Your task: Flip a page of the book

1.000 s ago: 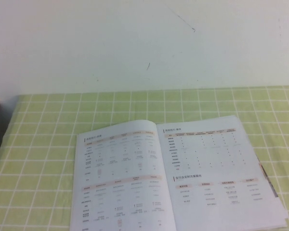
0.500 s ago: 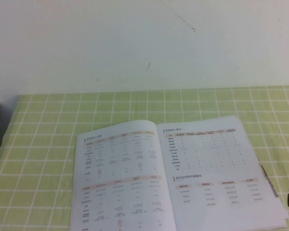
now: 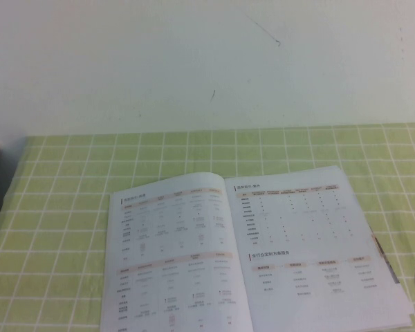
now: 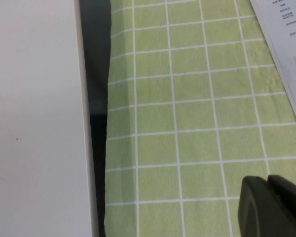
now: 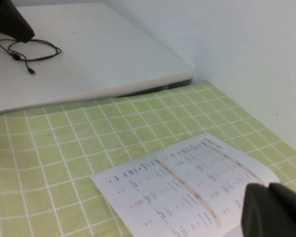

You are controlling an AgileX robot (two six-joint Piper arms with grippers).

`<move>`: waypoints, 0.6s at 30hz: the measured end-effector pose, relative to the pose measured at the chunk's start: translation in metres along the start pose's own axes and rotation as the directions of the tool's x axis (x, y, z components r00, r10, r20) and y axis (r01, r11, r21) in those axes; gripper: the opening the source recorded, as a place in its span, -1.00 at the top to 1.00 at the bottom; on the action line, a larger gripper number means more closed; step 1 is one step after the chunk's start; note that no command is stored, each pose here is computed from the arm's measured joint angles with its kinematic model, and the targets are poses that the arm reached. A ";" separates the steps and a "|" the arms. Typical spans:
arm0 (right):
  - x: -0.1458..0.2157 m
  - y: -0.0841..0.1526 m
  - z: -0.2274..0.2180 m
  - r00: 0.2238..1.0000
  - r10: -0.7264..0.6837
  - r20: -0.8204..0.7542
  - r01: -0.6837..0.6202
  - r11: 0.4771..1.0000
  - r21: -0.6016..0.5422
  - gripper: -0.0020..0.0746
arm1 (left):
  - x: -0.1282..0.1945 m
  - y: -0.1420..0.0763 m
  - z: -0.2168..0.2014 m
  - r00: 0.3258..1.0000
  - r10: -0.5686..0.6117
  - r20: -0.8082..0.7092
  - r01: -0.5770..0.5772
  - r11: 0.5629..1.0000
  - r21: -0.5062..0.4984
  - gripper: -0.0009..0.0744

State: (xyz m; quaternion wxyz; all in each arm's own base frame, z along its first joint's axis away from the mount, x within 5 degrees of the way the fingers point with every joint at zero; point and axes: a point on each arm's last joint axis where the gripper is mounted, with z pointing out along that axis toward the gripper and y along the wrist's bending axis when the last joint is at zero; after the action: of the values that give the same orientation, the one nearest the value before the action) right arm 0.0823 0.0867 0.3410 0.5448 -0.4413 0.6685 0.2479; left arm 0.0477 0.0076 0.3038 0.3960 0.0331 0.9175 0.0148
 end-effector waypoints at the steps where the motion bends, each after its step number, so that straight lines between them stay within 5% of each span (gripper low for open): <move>1: 0.000 0.000 0.000 1.000 0.000 0.000 0.000 1.000 0.000 0.95 | 0.000 0.000 0.000 1.000 -0.001 -0.001 0.001 1.000 0.002 0.99; 13: 0.001 0.001 0.000 1.000 -0.008 -0.012 0.008 1.000 -0.009 0.95 | 0.000 0.000 0.000 1.000 -0.001 -0.002 0.001 1.000 0.001 0.99; 18: 0.010 -0.007 -0.002 0.980 -0.151 -0.128 0.161 0.984 0.071 0.95 | 0.000 0.000 0.000 1.000 -0.002 -0.003 0.002 1.000 0.003 0.99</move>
State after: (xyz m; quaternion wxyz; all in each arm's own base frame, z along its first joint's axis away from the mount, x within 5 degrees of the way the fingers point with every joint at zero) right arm 0.0871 0.0780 0.3328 0.5381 -0.4841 0.6735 0.1495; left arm 0.0475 0.0073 0.3036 0.3946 0.0330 0.9182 0.0131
